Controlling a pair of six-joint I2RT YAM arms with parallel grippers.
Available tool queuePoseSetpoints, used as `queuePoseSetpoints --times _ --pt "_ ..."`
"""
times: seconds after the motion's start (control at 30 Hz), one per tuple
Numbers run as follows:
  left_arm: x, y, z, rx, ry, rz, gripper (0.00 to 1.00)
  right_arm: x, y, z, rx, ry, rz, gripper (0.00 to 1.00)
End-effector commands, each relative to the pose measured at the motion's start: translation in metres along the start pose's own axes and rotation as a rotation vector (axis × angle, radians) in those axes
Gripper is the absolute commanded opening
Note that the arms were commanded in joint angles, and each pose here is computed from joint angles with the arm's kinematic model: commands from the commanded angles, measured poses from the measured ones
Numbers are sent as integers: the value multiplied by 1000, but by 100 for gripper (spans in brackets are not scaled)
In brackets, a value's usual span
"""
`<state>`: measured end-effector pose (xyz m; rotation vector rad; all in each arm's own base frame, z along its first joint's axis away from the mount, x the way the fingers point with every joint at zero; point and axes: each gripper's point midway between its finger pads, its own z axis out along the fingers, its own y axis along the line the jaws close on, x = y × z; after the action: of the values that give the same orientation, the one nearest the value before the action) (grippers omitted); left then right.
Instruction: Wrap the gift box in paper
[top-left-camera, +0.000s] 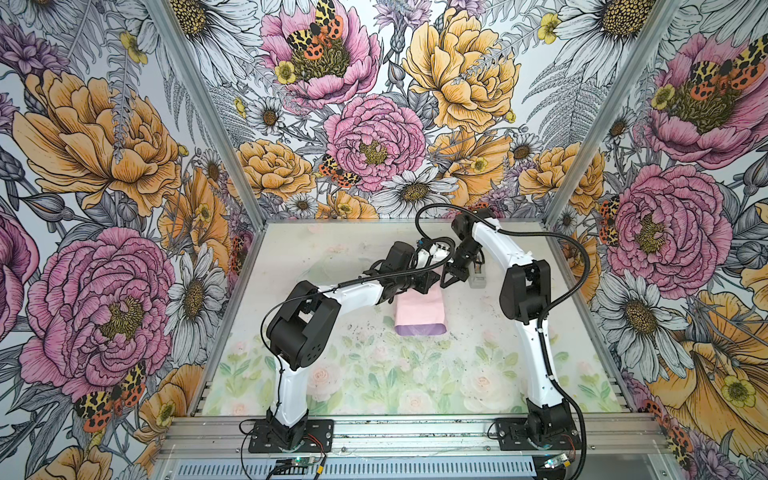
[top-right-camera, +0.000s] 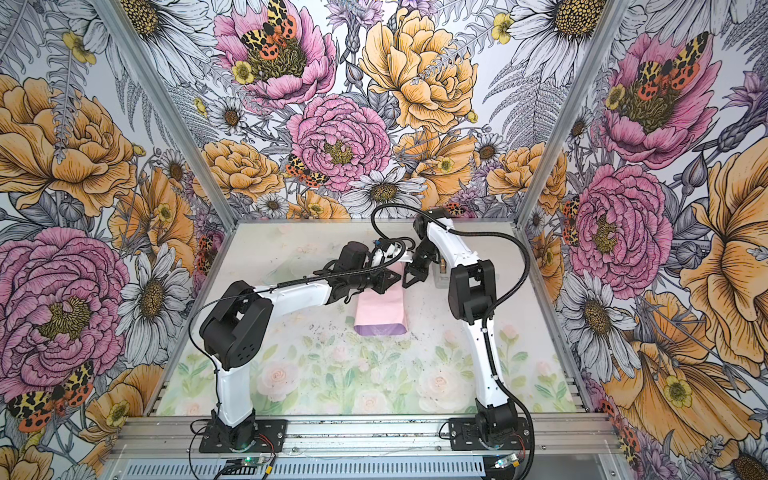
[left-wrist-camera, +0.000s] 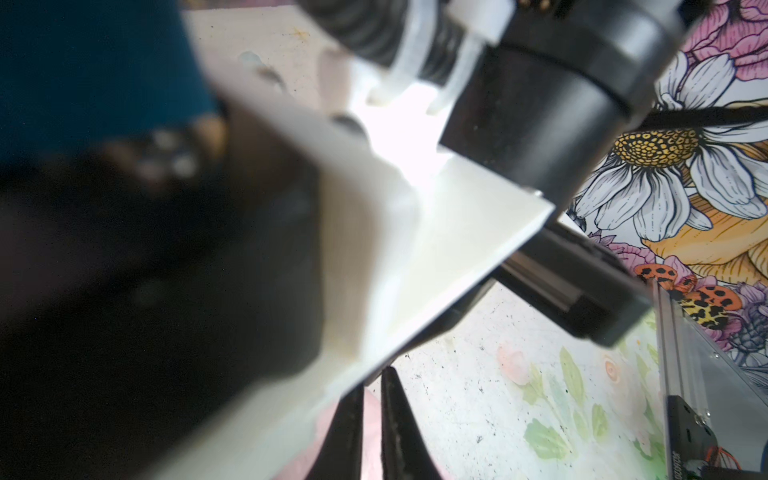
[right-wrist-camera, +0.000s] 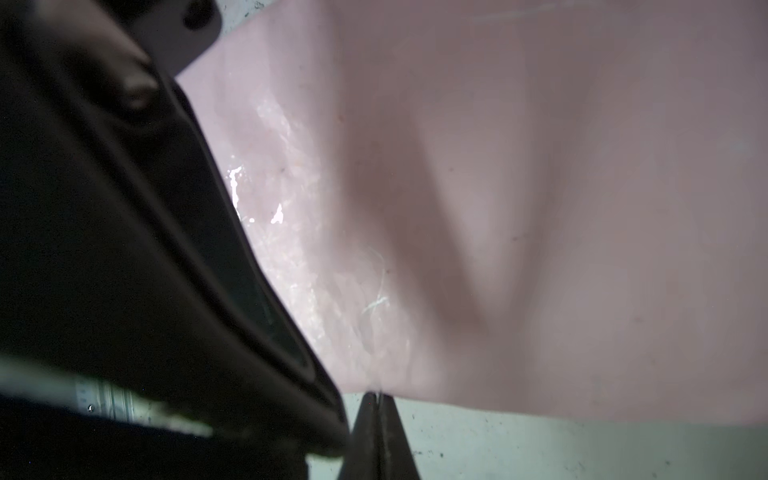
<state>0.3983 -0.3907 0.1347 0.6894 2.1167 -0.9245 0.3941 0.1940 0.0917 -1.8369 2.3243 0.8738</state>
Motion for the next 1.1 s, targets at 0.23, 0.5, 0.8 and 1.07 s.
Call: queuePoseSetpoints --times 0.23,0.5,0.8,1.07 --pt "20 21 10 -90 72 -33 10 7 25 0 -112 31 58 0" --pt "31 30 10 -122 93 -52 9 6 26 -2 -109 28 57 0" --pt "21 15 -1 -67 54 -29 10 3 27 -5 -102 19 52 0" --pt "-8 -20 -25 35 -57 47 12 1 29 -6 -100 13 51 0"
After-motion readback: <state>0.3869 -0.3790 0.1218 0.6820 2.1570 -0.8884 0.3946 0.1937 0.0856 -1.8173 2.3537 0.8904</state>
